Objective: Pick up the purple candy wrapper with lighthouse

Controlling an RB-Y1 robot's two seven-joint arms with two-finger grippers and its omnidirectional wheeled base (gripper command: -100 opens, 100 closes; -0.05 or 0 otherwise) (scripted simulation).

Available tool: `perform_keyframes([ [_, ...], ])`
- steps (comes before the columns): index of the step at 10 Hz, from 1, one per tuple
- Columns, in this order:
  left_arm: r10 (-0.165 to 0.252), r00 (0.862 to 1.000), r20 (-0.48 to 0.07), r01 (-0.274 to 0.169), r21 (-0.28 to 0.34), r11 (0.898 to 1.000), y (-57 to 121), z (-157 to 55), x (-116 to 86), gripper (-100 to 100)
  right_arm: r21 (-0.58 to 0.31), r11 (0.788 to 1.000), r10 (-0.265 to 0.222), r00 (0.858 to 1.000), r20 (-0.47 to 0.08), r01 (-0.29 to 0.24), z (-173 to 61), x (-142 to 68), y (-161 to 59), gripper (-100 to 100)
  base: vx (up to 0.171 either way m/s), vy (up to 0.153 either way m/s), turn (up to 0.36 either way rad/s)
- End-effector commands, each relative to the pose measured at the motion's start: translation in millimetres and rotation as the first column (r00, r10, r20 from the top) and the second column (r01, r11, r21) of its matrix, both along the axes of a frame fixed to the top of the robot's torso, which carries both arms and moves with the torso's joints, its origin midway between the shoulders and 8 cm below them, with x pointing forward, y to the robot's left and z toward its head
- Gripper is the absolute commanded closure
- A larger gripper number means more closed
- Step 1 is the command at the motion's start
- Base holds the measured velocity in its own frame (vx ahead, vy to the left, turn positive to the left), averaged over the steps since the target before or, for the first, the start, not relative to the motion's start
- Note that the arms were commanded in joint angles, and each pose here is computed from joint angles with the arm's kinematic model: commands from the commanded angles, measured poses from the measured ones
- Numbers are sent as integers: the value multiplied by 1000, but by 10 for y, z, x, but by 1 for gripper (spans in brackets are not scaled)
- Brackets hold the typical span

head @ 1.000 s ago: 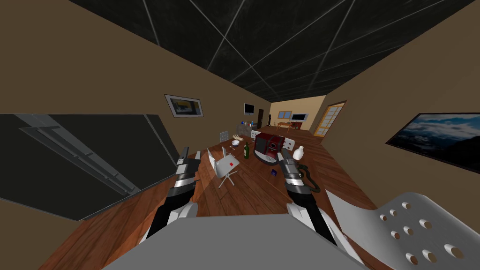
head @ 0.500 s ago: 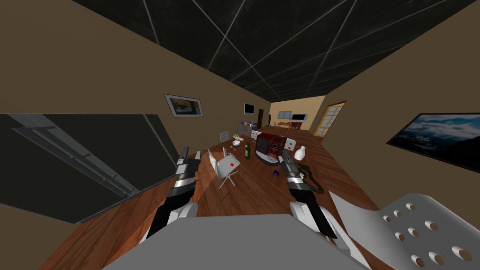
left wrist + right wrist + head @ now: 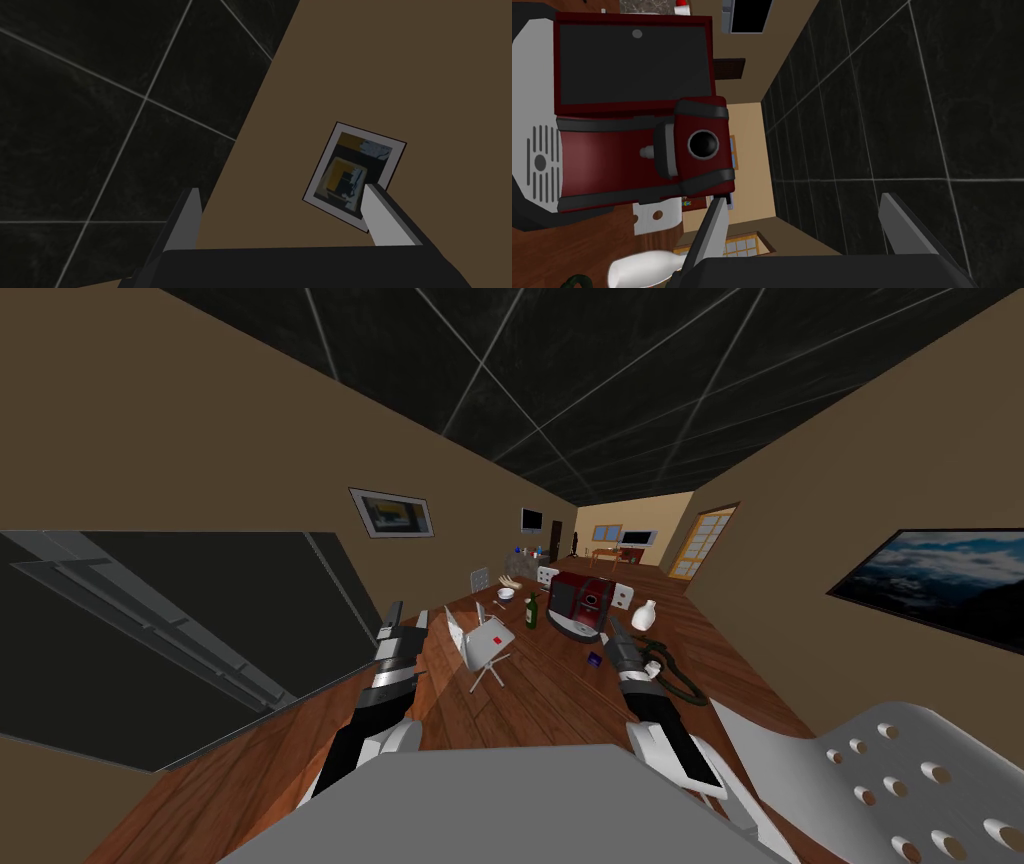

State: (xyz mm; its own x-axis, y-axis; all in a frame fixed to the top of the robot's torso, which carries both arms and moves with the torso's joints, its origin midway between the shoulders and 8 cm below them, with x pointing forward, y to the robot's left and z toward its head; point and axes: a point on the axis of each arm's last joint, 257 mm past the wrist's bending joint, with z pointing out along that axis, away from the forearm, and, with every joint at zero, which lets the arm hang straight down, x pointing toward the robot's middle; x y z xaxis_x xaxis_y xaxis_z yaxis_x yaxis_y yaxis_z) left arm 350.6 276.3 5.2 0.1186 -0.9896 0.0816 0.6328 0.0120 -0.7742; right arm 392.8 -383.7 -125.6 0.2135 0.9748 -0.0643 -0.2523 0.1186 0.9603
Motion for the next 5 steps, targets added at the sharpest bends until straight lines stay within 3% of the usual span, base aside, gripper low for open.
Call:
perform_keyframes([
  [1, 0, 1000, 0, 0, 0, 1000, 0, 0, 0, 0, 49, 999, -14, 999, -38, 15, -118, 28, -122, -100, 19, 54, -8],
  [2, 0, 1000, 0, 0, 0, 1000, 0, 0, 0, 0, 51, 999, -16, 999, -46, 18, -139, 31, -128, -100, 10, 27, 0],
  [5, 0, 1000, 0, 0, 0, 1000, 0, 0, 0, 0, 177, 980, -70, 986, -148, 96, -561, 5, -542, -100, 18, 50, -10],
])
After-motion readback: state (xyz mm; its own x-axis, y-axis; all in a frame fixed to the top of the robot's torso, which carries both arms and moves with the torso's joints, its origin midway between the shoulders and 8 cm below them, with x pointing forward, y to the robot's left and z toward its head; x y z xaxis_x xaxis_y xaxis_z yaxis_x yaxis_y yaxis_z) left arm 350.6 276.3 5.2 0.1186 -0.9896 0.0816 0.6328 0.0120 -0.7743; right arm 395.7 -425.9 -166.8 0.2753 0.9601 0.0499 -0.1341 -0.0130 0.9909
